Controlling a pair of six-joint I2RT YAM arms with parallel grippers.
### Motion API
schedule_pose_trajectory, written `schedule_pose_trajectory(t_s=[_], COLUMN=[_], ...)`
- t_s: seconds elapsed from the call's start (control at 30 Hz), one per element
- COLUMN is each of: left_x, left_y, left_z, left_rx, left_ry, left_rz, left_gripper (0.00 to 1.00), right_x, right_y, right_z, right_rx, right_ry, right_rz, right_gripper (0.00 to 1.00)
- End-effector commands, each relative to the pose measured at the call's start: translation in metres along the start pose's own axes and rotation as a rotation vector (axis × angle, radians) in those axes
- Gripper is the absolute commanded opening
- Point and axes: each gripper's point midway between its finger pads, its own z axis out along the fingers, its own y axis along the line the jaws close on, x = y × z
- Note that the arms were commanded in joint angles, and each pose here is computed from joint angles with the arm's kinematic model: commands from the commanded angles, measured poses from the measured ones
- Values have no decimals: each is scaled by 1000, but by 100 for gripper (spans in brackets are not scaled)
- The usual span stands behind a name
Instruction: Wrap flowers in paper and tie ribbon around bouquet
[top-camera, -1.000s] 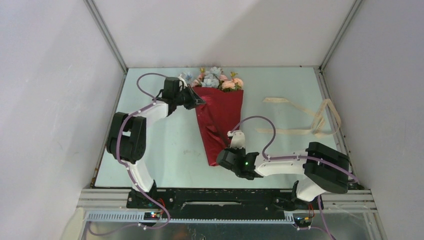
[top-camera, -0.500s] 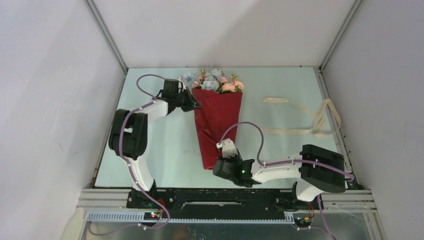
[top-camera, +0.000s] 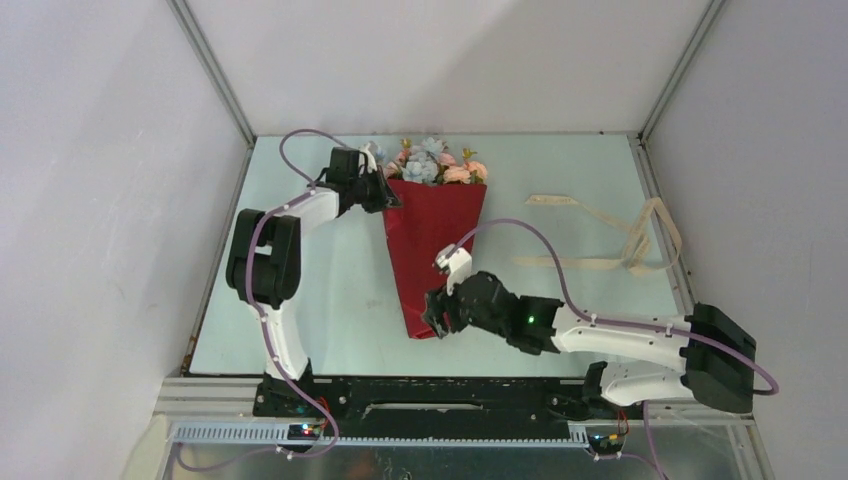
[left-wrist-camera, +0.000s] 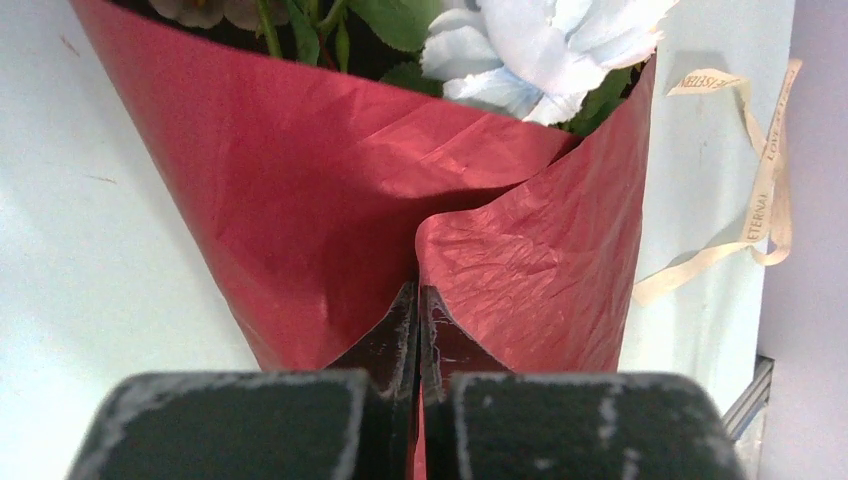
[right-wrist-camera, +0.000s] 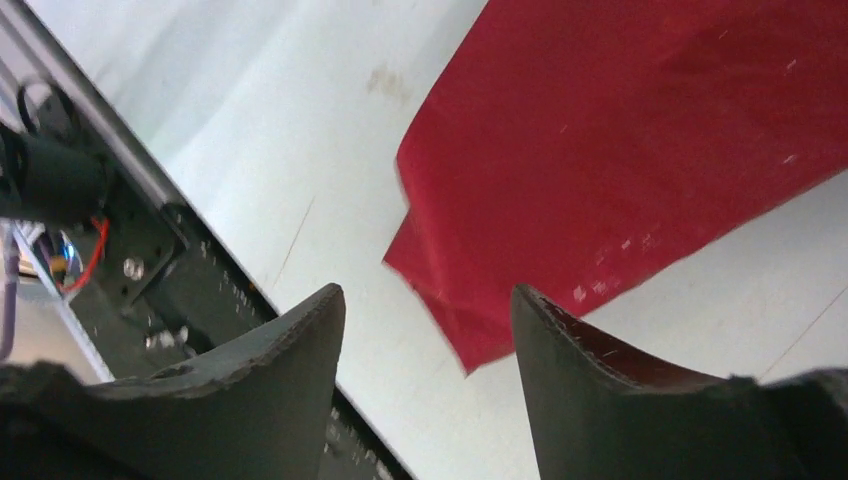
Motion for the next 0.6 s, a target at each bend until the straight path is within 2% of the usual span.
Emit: schedule_pose_trajectory(t_s=[0.0,0.03,0.07,0.13,0.27,0.4,0.47,0.53,0.57], left_x=[-14,-11,-10,-7,-1,4,7,6,6], left_y=[7,9,10,14,18,20,20,16,14], left_z=[-2,0,0,2,3,3,2,-3,-5], left_rx=[-28,-32,-35,-44,-53,-54,-52,-45,-42], left_ry=[-13,-5,-2,7,18,29,34,33,33], left_rz=[79,76,75,69,62,52,51,52,51], left_gripper=[0,0,0,0,0,0,6,20,35], right_x=[-43,-48,-54,-54,-32,10,27,39,42], right_y=[-4,-20,-36,-42,-52,-69,-77,-82,-81], right_z=[12,22,28,43,78,101,104,104,104], right_rx=[-115,-96,-78,-131,-135,-68,-24,14,17], right_ry=[-97,-107,-116,-97,-17,100,146,180,188], right_rz=[70,107,149,185,186,197,186,160,147], right_gripper=[60,58,50,44,41,40,40,41,41])
